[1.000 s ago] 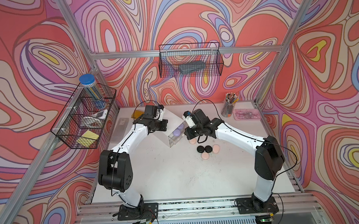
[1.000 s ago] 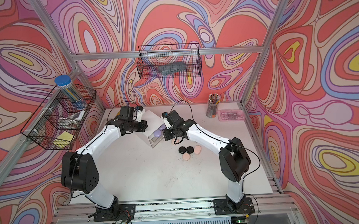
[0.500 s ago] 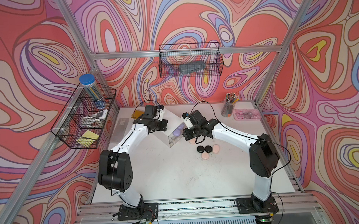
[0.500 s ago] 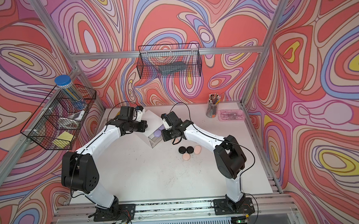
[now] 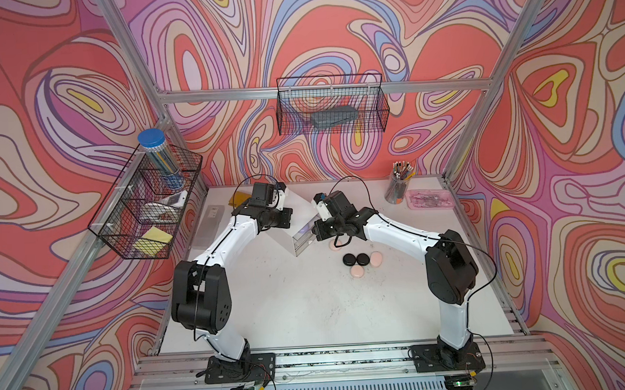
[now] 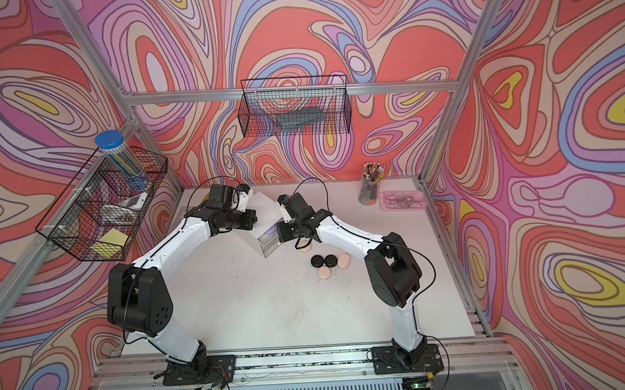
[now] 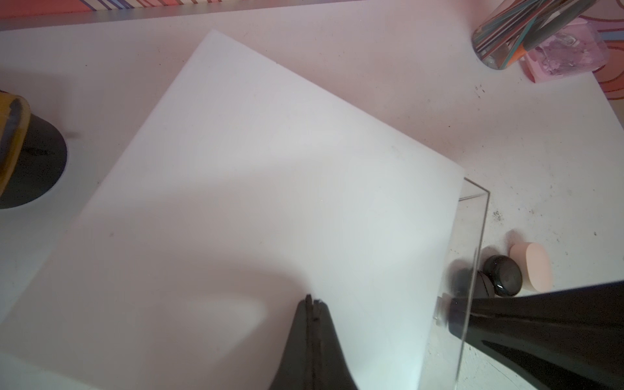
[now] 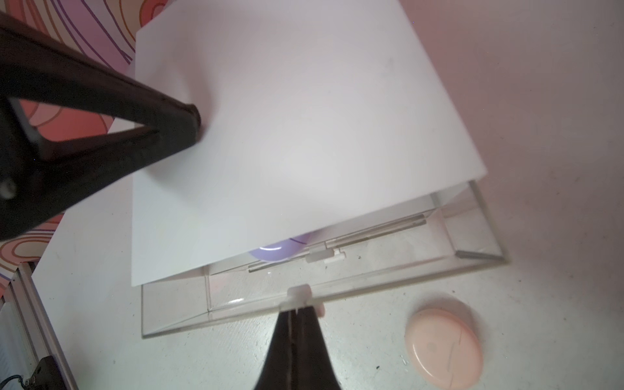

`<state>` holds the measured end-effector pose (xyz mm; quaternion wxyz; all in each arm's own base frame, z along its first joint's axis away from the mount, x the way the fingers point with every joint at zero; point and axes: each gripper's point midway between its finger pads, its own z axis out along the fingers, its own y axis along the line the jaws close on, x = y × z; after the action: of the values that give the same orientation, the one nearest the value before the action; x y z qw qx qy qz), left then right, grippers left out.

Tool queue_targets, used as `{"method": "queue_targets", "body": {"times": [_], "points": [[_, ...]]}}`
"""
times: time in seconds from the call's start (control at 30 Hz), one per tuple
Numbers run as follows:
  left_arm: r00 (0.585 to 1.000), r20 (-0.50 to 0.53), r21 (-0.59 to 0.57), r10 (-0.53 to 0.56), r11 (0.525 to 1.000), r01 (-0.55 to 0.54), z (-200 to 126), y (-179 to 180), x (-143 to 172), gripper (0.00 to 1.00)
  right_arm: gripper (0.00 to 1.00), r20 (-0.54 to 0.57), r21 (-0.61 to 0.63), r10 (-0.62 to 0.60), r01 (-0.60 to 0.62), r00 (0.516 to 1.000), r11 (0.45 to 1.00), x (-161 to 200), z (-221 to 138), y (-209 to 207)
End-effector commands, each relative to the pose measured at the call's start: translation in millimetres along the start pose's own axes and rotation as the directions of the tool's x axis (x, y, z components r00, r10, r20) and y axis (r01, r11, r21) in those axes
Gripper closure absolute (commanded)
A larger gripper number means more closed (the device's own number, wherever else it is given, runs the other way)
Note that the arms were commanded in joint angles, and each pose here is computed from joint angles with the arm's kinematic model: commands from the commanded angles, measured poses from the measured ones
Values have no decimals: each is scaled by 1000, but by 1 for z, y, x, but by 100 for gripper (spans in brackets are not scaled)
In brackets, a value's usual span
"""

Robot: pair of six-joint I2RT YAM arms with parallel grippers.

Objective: Put the bluetooth earphones in the drawer according to color
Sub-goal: Close the drawer in the storage box.

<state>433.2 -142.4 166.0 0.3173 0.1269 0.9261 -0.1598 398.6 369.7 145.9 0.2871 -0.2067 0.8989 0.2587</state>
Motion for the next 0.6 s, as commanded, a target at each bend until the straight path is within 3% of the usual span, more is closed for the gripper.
{"method": "queue_targets", "body": {"times": [0.0, 0.57], "points": [[984, -178, -13, -26, 1000, 25, 15, 3, 47, 100, 100, 37, -24, 12, -11, 999, 1000, -12, 7, 6], [983, -183, -11, -23, 1000, 21, 17, 2, 48, 100, 100, 64, -50, 22, -19, 998, 999, -25, 18, 11]]}}
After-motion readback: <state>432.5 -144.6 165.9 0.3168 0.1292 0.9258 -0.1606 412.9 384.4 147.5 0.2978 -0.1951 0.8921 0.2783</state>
